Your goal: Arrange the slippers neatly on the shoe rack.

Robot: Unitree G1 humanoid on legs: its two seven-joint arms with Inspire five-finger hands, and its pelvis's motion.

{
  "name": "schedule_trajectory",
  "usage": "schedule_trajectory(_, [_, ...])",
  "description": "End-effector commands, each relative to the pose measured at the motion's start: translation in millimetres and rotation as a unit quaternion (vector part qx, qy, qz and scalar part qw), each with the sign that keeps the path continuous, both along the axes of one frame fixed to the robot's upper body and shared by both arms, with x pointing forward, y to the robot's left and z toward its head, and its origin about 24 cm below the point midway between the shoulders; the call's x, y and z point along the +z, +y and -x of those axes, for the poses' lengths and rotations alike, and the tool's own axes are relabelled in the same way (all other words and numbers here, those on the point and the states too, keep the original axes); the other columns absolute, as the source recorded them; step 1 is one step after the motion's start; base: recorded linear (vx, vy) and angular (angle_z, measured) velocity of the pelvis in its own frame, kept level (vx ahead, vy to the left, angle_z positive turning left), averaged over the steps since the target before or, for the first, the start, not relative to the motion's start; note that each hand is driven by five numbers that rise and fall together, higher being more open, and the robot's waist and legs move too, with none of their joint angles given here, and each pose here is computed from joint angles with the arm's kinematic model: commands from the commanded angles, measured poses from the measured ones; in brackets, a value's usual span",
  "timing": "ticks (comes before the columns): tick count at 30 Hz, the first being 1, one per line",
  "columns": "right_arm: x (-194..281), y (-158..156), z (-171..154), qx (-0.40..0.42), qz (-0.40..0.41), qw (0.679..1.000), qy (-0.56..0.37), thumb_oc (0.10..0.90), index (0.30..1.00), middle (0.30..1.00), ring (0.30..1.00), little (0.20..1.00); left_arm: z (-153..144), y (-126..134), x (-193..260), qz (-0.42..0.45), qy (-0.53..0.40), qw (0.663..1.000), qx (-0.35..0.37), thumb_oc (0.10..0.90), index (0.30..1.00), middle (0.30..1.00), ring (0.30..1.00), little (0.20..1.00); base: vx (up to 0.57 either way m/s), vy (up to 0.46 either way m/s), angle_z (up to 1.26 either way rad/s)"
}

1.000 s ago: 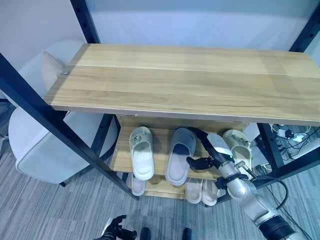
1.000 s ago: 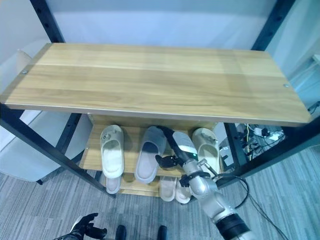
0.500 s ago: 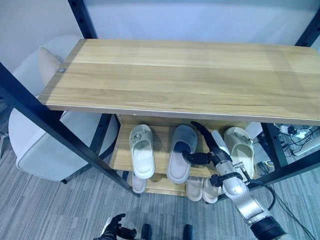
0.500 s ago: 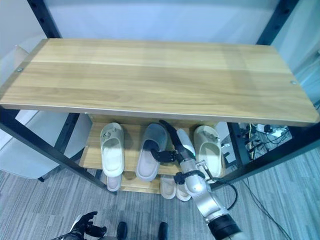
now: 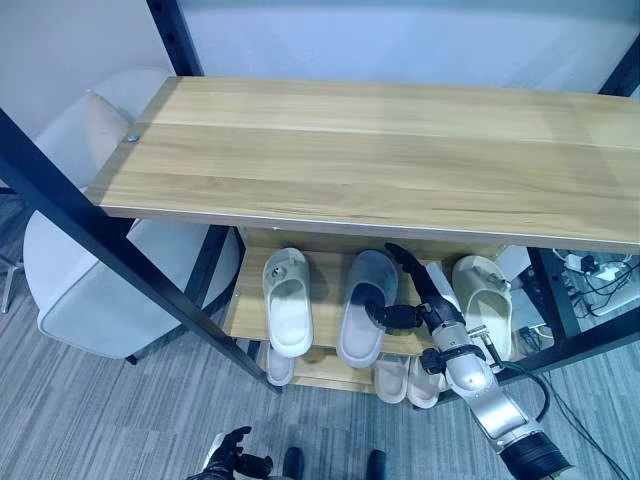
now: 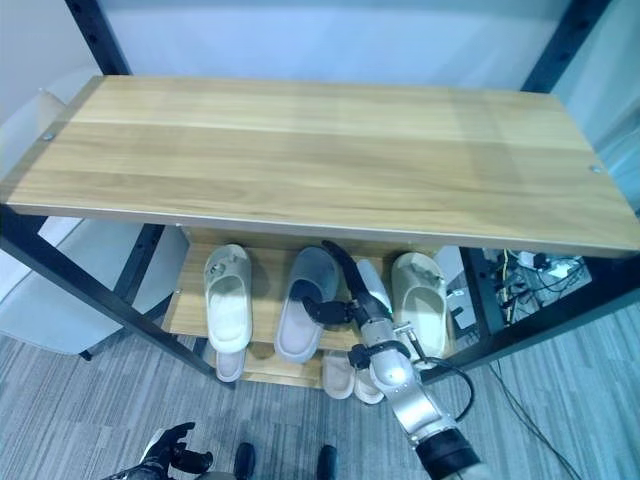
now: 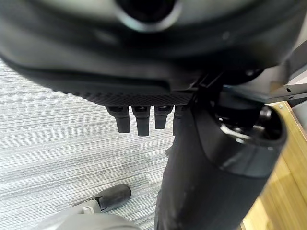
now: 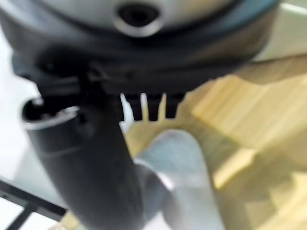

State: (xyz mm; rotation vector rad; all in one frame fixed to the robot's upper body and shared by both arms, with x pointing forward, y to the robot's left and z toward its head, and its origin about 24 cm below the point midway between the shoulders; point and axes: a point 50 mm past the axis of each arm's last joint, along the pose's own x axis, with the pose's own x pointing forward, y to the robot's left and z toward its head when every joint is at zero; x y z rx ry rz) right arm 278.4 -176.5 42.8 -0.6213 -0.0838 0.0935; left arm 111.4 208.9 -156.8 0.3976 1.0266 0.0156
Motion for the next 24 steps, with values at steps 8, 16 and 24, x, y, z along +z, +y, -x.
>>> schedule_trajectory(8, [66, 11, -27, 0.01, -0.006, 0.99, -0.144, 0.8, 0.9, 0.9, 0.9, 0.9, 44, 1, -13, -0.026, 0.097, 0.995, -0.019, 0.8, 0.9, 0.9, 0.9, 0.9, 0.0, 0.0, 0.0])
schedule_trajectory(16, [68, 6, -28, -0.008, -0.003, 0.988, -0.154, 0.538, 0.507, 0.507, 0.507, 0.507, 41, 0, -13, -0.027, 0.093, 0.995, -0.024, 0.8, 0.9, 0.9, 0.9, 0.9, 0.0, 0.0, 0.0])
schedule_trajectory(24, [55, 1, -23, -0.019, 0.002, 0.991, -0.129, 0.4, 0.3, 0.3, 0.3, 0.3, 42, 0, -13, -0.028, 0.094, 0.995, -0.023, 0.8, 0.9, 0.9, 0.9, 0.9, 0.0, 0.0, 0.0])
